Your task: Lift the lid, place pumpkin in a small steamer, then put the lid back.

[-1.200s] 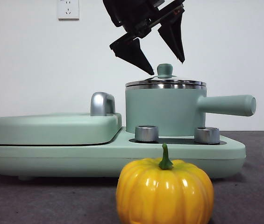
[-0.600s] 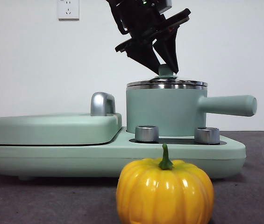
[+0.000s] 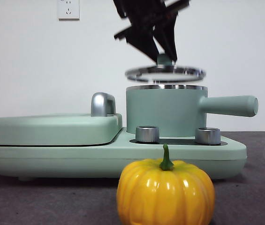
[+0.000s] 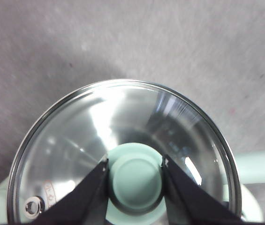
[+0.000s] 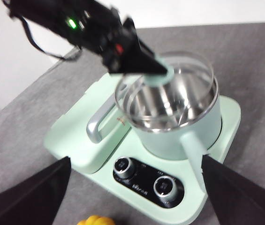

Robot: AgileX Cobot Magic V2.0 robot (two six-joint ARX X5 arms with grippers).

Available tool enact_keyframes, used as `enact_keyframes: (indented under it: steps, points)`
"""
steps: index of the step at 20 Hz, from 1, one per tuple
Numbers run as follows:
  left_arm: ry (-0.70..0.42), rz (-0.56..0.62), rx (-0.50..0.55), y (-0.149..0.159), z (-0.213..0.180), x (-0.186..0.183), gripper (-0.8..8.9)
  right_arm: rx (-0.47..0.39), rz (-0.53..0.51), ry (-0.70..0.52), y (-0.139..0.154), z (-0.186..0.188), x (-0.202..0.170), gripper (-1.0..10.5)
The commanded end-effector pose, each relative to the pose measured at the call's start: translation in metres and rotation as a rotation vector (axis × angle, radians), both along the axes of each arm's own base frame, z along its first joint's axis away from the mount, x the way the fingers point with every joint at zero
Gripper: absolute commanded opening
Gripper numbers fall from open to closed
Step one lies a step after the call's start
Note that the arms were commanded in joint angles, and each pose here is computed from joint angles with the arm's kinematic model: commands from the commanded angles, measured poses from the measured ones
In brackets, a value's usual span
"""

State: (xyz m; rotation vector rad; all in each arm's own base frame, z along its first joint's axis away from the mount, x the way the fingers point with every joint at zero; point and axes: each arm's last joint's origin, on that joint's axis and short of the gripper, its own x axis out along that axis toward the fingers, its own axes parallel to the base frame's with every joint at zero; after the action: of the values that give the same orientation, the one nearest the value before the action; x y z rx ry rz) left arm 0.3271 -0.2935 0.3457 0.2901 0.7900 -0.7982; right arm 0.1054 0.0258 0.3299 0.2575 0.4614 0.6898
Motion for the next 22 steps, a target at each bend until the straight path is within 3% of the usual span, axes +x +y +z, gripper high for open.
enact_keyframes:
  steps: [1, 5, 10, 13, 17, 22]
  points:
    - [-0.060, -0.011, -0.047, -0.002, 0.026, -0.002, 0.19, 0.005, 0.024, 0.041, 0.004, 0.010, 0.005, 4.4]
    - [-0.054, 0.008, -0.041, 0.011, 0.041, -0.003, 0.19, -0.050, 0.099, 0.160, 0.022, 0.019, 0.021, 4.4]
    - [-0.037, 0.054, -0.003, 0.042, 0.052, 0.000, 0.19, -0.153, 0.225, 0.309, 0.074, 0.010, 0.040, 4.4]
    - [-0.032, 0.116, 0.007, 0.069, 0.057, 0.010, 0.19, -0.252, 0.284, 0.393, 0.113, -0.008, 0.042, 4.5]
    - [-0.040, 0.214, 0.002, 0.105, 0.064, 0.025, 0.18, -0.399, 0.330, 0.498, 0.158, -0.040, 0.040, 5.5]
    - [-0.041, 0.302, 0.001, 0.136, 0.066, 0.038, 0.18, -0.552, 0.361, 0.573, 0.192, -0.075, 0.037, 5.6]
